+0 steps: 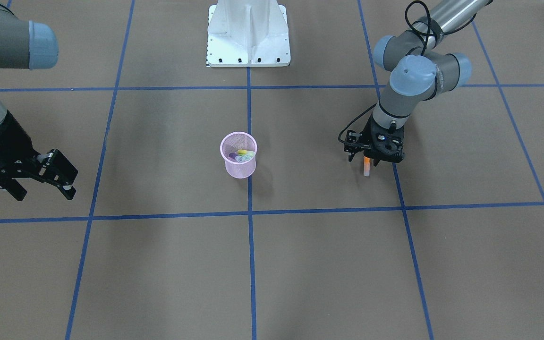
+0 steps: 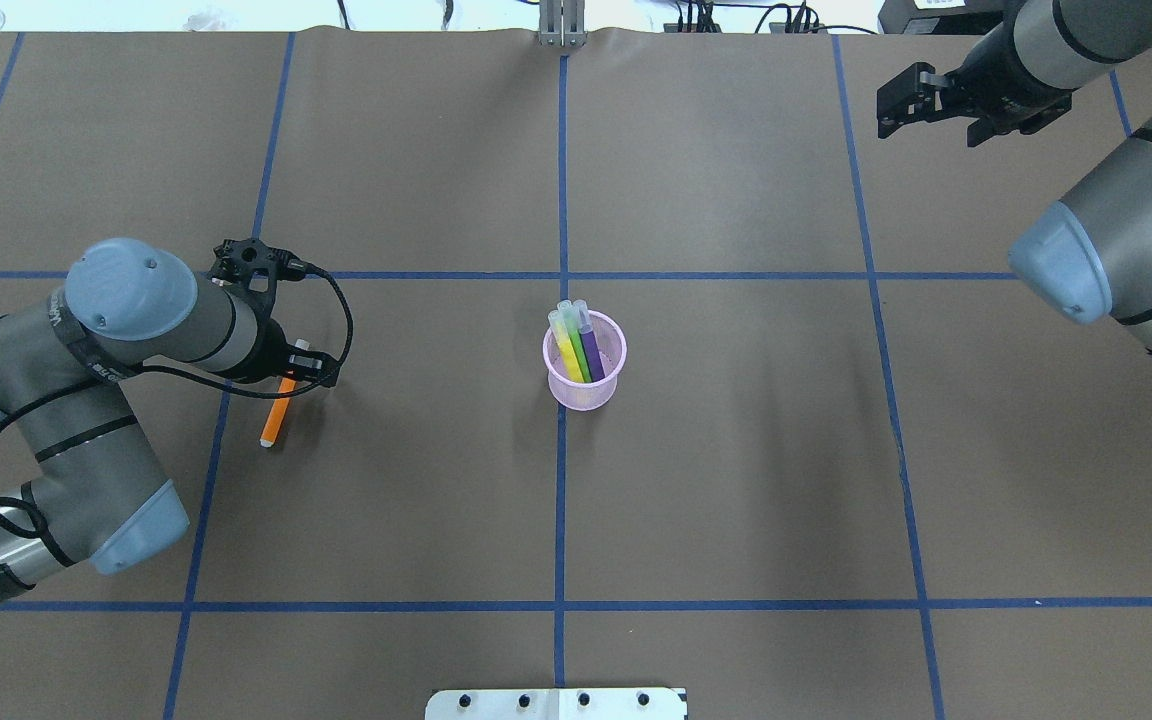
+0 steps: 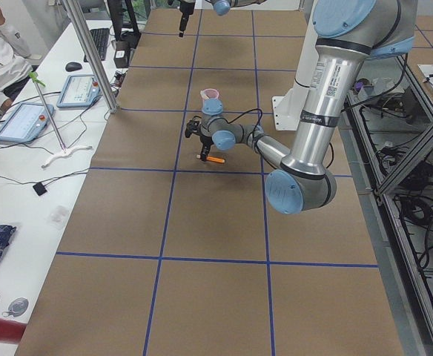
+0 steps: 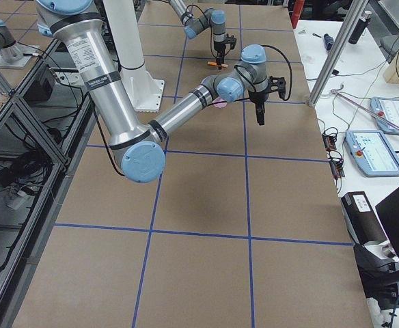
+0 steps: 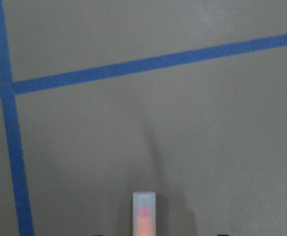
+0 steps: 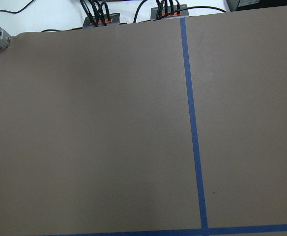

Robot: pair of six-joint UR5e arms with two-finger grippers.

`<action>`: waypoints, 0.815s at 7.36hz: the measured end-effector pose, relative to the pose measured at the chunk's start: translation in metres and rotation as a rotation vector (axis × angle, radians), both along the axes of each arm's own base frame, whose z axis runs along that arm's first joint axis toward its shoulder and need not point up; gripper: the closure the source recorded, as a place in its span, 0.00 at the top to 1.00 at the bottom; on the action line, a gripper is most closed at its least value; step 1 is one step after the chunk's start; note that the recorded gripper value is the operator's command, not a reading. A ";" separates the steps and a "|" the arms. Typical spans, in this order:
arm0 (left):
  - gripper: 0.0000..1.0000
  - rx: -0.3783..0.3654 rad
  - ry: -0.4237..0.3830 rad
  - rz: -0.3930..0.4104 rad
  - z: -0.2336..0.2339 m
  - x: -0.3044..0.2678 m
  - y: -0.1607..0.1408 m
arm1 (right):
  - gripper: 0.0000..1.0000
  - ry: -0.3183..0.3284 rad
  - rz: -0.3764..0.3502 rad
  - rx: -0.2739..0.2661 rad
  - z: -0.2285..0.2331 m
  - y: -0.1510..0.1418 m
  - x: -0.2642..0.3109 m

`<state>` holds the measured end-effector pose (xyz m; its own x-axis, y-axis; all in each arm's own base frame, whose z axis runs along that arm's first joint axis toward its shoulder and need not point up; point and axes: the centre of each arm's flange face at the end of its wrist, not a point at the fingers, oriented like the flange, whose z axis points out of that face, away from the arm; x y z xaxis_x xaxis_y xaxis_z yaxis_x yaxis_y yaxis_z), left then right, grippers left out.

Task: Collect pens into pen holder
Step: 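Grasp the orange marker with the left gripper while the right arm withdraws, then lift the orange marker with the left gripper over the pink cup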

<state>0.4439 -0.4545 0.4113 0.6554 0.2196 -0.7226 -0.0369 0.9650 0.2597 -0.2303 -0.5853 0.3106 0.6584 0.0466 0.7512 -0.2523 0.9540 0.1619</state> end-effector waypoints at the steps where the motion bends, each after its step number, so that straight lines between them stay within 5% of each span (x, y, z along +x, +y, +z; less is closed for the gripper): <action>1: 0.00 0.001 -0.002 0.000 0.001 0.000 0.001 | 1.00 -0.001 -0.001 0.001 0.000 0.000 0.001; 6: 0.00 0.050 0.052 0.012 -0.034 -0.008 0.007 | 1.00 -0.002 0.001 0.003 0.000 0.002 0.002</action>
<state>0.4356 -0.4473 0.3777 0.6142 0.2637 -0.7438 -0.0335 0.9504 0.3093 -0.2284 -0.5836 0.3107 0.6566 0.0443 0.7530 -0.2532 0.9533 0.1646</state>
